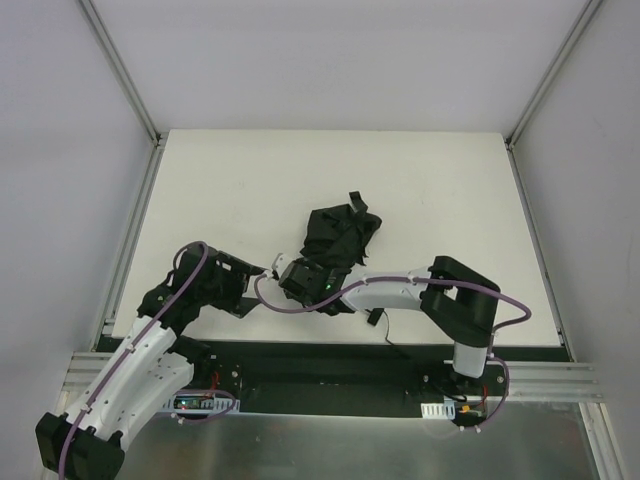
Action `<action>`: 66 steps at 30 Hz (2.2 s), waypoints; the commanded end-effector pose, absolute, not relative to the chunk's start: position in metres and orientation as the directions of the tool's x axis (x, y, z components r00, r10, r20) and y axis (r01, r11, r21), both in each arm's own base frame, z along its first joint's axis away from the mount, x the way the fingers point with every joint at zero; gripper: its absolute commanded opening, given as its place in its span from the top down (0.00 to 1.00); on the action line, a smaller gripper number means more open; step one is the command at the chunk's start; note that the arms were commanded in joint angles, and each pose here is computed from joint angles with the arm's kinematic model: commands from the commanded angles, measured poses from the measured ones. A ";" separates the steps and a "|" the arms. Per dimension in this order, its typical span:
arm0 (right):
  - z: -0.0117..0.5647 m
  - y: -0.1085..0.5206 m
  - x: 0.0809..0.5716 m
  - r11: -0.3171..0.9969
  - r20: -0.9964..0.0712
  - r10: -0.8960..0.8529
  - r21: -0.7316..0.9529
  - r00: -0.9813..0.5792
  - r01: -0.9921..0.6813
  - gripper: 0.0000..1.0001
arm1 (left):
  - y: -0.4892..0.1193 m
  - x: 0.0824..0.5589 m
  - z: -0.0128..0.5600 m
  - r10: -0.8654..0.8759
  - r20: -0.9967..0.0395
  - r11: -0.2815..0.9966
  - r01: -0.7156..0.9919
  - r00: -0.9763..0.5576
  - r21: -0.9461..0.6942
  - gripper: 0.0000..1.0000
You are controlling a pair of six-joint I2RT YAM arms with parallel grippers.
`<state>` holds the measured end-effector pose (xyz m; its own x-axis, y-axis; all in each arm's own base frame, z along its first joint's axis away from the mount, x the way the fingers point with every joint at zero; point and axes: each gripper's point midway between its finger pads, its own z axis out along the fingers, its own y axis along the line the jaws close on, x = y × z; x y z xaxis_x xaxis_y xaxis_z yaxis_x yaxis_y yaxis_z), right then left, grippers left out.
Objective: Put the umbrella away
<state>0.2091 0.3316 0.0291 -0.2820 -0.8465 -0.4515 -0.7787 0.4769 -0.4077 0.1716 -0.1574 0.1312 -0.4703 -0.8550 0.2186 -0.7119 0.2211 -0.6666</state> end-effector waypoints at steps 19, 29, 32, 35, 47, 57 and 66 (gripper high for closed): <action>-0.018 0.322 0.141 0.468 -0.168 -0.741 0.565 -0.650 -0.680 1.00 | -0.193 0.220 0.115 -0.777 0.204 0.325 -0.657 -0.596 -0.680 0.01; 0.003 0.335 0.160 0.430 -0.126 -0.651 0.752 -0.749 -0.500 1.00 | -0.222 0.238 0.085 -0.724 0.209 0.403 -0.648 -0.658 -0.646 0.01; 0.005 0.338 0.164 0.414 -0.117 -0.641 0.780 -0.759 -0.470 1.00 | -0.223 0.239 0.073 -0.733 0.179 0.430 -0.651 -0.657 -0.626 0.01; 0.010 0.344 0.170 0.398 -0.119 -0.625 0.802 -0.771 -0.446 1.00 | -0.223 0.239 0.060 -0.733 0.179 0.450 -0.666 -0.656 -0.595 0.01; 0.033 0.364 0.188 0.301 -0.182 -0.611 0.847 -0.771 -0.439 1.00 | -0.217 0.233 -0.009 -0.715 0.103 0.569 -0.661 -0.691 -0.489 0.73; 0.097 0.357 0.222 0.441 -0.374 -0.552 0.627 -0.745 -0.642 0.55 | -0.204 0.213 -0.004 -0.769 0.137 0.532 -0.744 -0.624 -0.405 1.00; 0.132 0.357 0.210 0.445 -0.699 -0.581 0.157 -0.418 -0.882 0.17 | -0.203 0.194 0.014 -0.799 0.230 0.506 -0.828 -0.556 -0.243 1.00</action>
<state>0.2067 0.3588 0.1308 -0.6084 -0.5627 -0.5596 -0.7934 0.4175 0.4429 0.2274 -0.2227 0.0243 -0.6224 -0.7573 0.1977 -0.7411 0.4888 -0.4603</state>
